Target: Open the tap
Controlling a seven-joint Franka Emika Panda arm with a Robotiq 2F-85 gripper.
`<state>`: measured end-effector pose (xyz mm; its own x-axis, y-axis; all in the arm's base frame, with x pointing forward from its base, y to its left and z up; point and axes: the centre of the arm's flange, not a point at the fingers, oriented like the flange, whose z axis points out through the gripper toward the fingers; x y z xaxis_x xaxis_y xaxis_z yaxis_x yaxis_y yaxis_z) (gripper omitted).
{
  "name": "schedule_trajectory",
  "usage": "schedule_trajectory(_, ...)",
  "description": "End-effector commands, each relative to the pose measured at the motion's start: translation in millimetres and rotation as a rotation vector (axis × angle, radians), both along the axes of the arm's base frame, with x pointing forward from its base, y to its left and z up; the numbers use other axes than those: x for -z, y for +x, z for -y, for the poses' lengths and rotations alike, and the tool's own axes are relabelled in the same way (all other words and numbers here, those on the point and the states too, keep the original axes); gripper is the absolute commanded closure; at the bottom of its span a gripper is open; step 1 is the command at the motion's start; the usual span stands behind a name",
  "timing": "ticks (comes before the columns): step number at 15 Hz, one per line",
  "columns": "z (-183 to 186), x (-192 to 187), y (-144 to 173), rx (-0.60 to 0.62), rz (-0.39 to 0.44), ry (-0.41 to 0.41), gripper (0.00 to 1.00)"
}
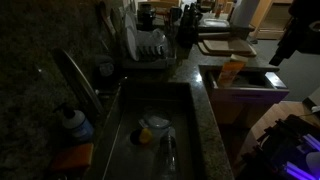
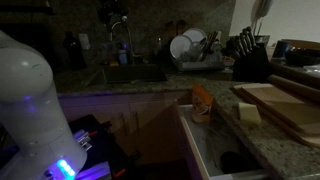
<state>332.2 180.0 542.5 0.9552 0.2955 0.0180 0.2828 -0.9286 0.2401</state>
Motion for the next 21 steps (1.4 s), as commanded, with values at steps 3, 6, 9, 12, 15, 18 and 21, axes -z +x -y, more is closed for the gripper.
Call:
schedule_trajectory(3, 0.0, 0.0, 0.0, 0.000, 0.000, 0.000, 0.00)
schedule_trajectory(6, 0.0, 0.0, 0.0, 0.000, 0.000, 0.000, 0.00)
schedule_trajectory(9, 0.0, 0.0, 0.0, 0.000, 0.000, 0.000, 0.00)
schedule_trajectory(12, 6.8, 35.7, 44.7, 0.011, -0.041, 0.007, 0.00)
schedule_trajectory(15, -2.4, 63.5, 77.3, -0.066, -0.052, 0.010, 0.00)
schedule_trajectory(18, -22.2, 88.3, 99.7, -0.169, -0.042, -0.024, 0.00)
schedule_trajectory(21, -40.1, 103.1, 115.4, -0.254, 0.000, -0.036, 0.00)
